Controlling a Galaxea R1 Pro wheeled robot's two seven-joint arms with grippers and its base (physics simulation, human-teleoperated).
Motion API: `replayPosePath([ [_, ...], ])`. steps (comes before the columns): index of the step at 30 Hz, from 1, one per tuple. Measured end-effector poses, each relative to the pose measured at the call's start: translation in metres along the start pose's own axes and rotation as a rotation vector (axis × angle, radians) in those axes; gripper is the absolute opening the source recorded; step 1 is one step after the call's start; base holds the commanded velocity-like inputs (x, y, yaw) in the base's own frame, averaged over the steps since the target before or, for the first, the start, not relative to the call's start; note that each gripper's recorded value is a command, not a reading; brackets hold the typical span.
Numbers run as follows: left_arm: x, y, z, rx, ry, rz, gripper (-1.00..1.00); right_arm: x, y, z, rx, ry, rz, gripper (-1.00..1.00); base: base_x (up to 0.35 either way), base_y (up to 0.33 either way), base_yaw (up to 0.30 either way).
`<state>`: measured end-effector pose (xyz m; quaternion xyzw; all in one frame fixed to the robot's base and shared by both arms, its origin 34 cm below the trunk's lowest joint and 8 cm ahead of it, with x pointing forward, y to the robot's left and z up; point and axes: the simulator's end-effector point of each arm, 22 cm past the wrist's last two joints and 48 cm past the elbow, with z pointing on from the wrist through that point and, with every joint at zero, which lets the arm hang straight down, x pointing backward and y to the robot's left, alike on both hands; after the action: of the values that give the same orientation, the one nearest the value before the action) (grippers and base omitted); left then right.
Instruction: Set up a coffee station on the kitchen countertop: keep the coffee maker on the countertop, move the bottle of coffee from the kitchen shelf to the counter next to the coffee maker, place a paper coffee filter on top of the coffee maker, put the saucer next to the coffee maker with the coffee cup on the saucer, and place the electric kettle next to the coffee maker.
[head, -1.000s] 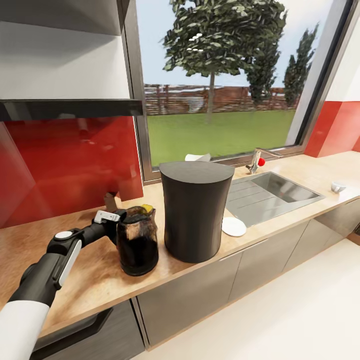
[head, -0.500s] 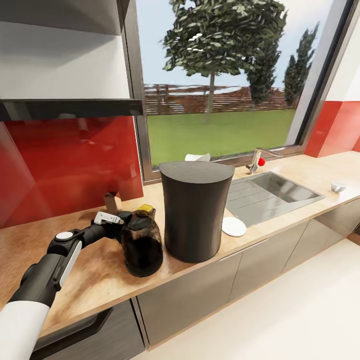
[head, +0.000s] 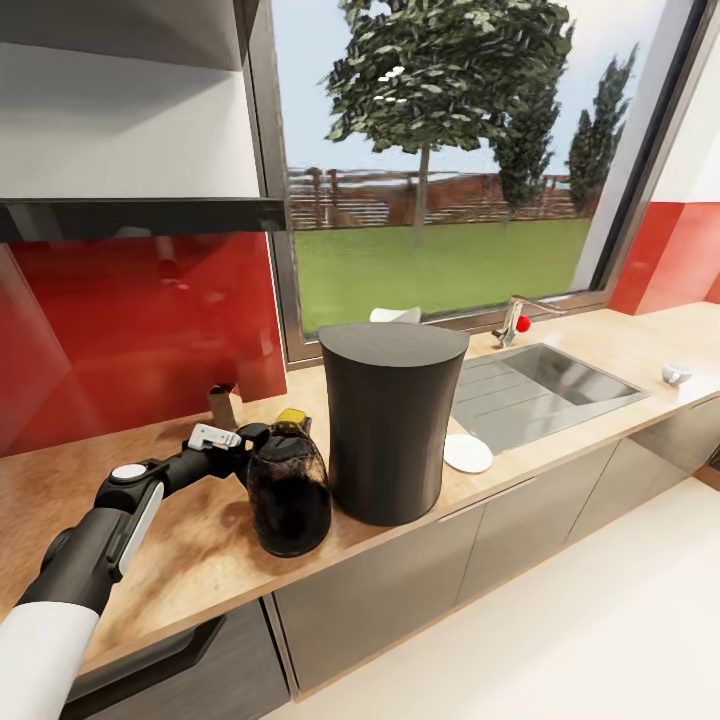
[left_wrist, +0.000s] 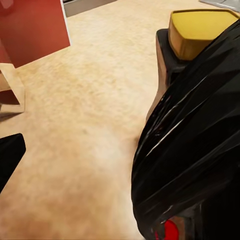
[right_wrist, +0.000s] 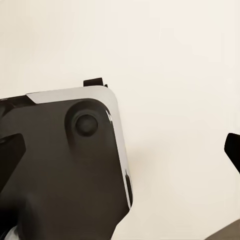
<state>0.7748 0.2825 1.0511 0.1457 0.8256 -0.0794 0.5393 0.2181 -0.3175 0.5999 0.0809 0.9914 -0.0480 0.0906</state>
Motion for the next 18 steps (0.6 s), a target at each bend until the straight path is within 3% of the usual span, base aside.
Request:
replayPosePath([
  [18,0.021,-0.001,-0.001,-0.001,0.032,-0.006,1.0,-0.001,0.001,0.0,-0.002,-0.001,0.0,1.0,0.0,0.0,0.0],
])
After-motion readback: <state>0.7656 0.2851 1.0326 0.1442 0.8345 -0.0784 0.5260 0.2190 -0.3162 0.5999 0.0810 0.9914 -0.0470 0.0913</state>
